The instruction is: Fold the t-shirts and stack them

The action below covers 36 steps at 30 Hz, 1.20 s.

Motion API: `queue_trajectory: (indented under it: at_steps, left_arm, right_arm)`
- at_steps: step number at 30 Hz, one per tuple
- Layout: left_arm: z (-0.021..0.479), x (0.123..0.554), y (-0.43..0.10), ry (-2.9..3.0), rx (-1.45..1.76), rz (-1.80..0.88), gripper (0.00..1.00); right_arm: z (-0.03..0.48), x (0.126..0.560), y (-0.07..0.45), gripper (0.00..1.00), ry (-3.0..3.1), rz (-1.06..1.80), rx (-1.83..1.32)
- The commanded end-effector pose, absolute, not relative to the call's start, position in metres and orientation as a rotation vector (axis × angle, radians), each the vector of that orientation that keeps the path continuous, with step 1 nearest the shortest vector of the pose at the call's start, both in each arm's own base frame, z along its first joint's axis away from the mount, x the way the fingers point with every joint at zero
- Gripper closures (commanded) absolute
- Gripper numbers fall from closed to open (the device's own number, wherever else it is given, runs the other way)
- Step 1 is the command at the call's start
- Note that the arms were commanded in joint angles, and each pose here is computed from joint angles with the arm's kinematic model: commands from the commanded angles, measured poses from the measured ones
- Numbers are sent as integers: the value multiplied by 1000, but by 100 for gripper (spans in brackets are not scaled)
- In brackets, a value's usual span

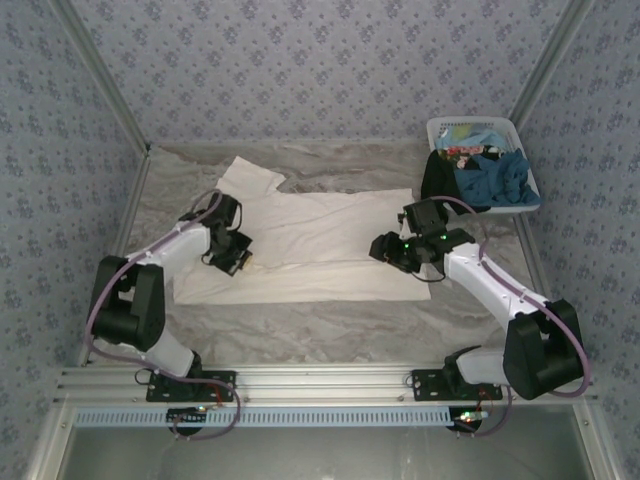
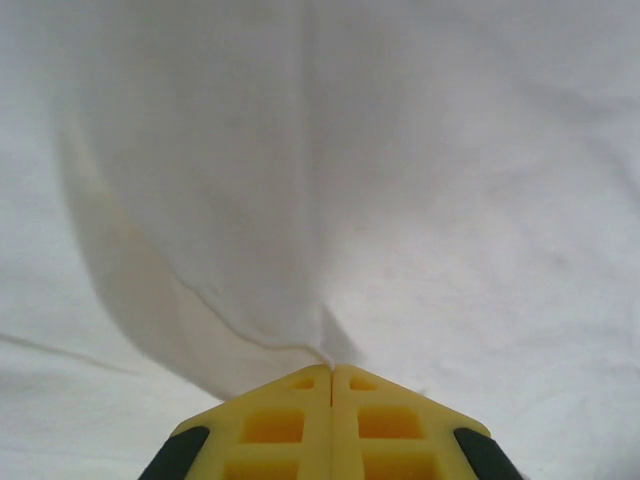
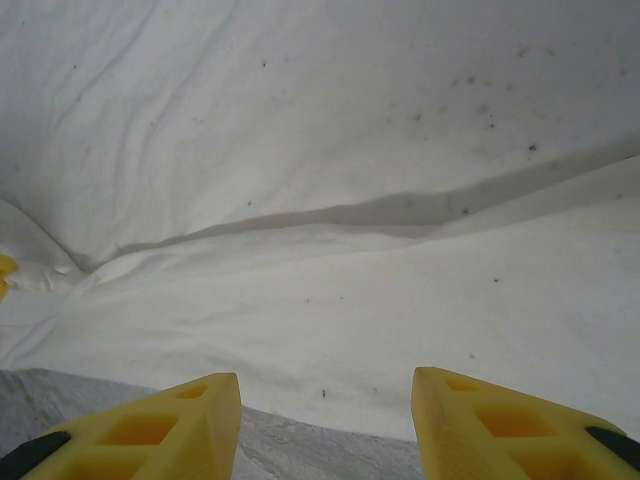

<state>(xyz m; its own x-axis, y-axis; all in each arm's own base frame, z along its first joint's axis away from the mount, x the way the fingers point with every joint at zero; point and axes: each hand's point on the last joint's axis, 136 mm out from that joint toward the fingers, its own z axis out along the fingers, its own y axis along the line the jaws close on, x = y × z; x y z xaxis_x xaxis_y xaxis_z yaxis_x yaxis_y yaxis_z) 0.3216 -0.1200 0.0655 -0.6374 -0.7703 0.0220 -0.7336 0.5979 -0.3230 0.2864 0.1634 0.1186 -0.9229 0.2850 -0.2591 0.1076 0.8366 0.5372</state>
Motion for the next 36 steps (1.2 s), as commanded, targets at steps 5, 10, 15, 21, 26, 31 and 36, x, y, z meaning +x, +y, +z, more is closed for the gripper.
queue_trajectory:
  at_steps: [5,10,15,21,26,31,36]
  left_arm:
    - [66,344,-143,2957,-849,-289,100]
    - [62,357,-160,3069,-573,-173,100]
    - [55,364,-167,3131,-352,-59,100]
    - [80,377,-160,3037,-192,121,52]
    - [124,371,-137,2890,-311,164,51]
    - [102,328,-114,2962,-633,-87,67]
    - [69,299,-65,2919,-1035,-288,81]
  right_arm:
    - [131,294,163,50,2679,783,318]
    - [132,296,164,51,2694,797,322]
    - [129,294,165,50,2707,810,326]
    - [124,291,162,50,2726,792,329]
    - [114,285,146,51,2730,711,401]
    - [97,276,117,63,2746,566,542]
    - [73,264,106,70,2827,472,586]
